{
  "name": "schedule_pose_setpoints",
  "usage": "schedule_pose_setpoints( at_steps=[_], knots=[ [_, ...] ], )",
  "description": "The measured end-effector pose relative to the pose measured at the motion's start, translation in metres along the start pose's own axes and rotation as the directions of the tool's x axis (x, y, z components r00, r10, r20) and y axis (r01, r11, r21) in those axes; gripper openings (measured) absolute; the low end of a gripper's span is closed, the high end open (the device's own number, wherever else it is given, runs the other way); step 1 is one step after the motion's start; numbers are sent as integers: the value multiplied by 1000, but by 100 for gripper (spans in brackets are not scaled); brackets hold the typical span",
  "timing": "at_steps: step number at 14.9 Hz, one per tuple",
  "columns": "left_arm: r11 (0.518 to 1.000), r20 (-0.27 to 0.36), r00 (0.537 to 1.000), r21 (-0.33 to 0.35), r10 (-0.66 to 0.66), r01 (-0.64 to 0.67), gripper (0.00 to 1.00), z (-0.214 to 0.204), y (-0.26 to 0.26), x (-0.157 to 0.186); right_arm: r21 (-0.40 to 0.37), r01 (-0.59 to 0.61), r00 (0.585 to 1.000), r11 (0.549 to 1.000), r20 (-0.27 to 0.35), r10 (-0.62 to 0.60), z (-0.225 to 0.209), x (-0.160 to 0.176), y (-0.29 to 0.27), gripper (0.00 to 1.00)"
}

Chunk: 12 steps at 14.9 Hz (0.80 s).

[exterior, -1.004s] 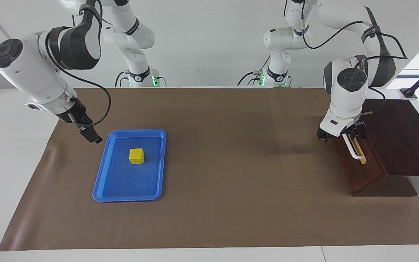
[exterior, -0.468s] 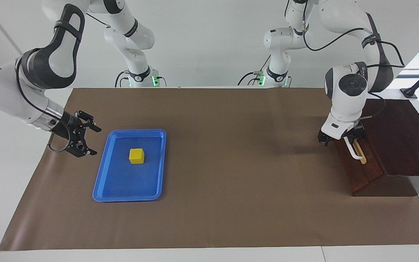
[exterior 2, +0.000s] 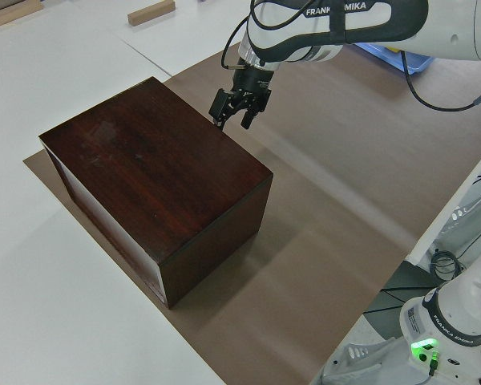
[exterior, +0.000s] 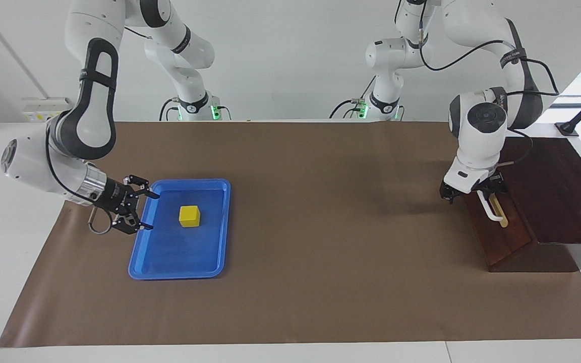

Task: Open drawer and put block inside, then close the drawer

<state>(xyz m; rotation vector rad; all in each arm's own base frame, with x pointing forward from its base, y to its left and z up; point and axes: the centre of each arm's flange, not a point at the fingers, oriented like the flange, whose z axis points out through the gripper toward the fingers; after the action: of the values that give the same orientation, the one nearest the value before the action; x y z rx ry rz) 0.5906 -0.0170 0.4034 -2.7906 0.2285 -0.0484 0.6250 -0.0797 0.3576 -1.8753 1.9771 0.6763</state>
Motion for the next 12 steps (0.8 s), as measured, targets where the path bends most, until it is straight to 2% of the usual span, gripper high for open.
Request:
schedule_pose_setpoints(
  at_steps=[4, 7, 10, 12],
  knots=[
    [1000, -1, 1000, 5, -4, 4, 100, 3, -1, 0, 4, -4, 1000, 1000, 20, 4, 25, 15, 8, 100],
    [999, 6, 1000, 35, 16, -16, 100, 8, -2, -1, 1, 23, 999, 1000, 22, -23, 42, 25, 15, 100],
    [999, 10, 1000, 47, 26, -26, 100, 11, 0, 0, 30, 52, 997, 998, 60, -54, 59, 31, 21, 100],
    [998, 8, 1000, 48, 29, -30, 100, 10, 2, 0, 34, 58, 997, 998, 57, -60, 62, 30, 22, 100]
  ],
)
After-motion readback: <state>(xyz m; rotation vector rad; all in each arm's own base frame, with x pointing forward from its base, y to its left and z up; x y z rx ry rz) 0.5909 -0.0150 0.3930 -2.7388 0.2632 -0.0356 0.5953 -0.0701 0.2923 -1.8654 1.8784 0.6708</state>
